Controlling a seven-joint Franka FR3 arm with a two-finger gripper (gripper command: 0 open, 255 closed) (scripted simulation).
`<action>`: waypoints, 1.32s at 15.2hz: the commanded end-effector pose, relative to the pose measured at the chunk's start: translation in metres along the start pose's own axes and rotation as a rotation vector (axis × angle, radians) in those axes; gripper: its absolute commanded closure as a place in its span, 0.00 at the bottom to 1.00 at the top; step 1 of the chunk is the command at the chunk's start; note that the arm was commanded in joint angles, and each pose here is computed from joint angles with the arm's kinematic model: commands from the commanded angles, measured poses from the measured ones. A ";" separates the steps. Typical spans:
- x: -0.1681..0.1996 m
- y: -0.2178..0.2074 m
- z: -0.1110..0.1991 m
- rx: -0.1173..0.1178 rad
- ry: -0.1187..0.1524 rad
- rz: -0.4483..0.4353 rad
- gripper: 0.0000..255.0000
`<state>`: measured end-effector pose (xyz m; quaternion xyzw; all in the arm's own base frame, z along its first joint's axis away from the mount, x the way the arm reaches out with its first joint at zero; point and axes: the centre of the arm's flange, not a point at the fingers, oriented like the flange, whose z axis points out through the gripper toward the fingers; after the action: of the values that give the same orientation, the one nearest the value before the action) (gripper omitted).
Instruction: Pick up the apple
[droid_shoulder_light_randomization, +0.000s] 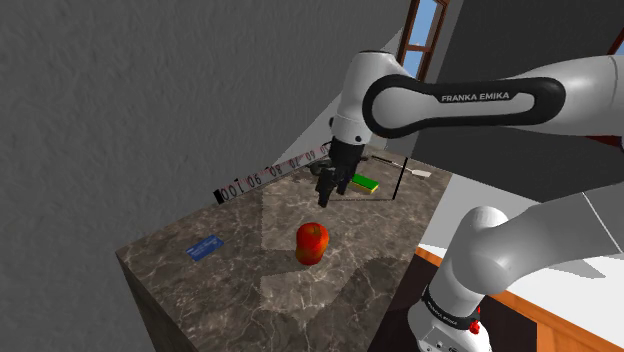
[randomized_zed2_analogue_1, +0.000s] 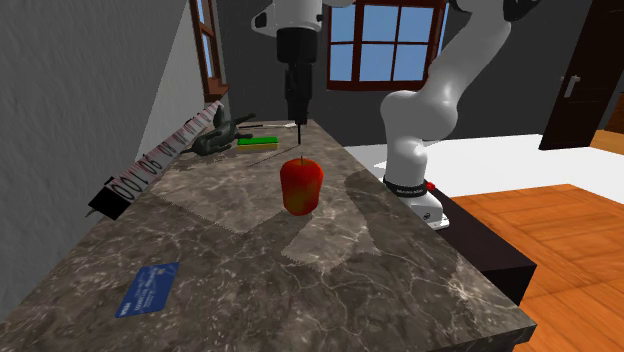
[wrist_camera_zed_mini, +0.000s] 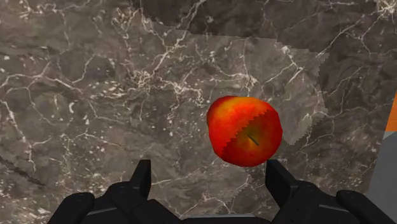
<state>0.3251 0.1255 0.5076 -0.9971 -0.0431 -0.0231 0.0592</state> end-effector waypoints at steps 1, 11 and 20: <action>0.008 -0.016 0.016 0.014 0.010 0.013 0.00; 0.024 -0.046 0.076 0.041 0.028 0.037 0.00; 0.023 -0.044 0.088 0.041 0.028 0.037 1.00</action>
<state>0.3484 0.1816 0.4280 -0.9957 -0.0238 -0.0374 0.0814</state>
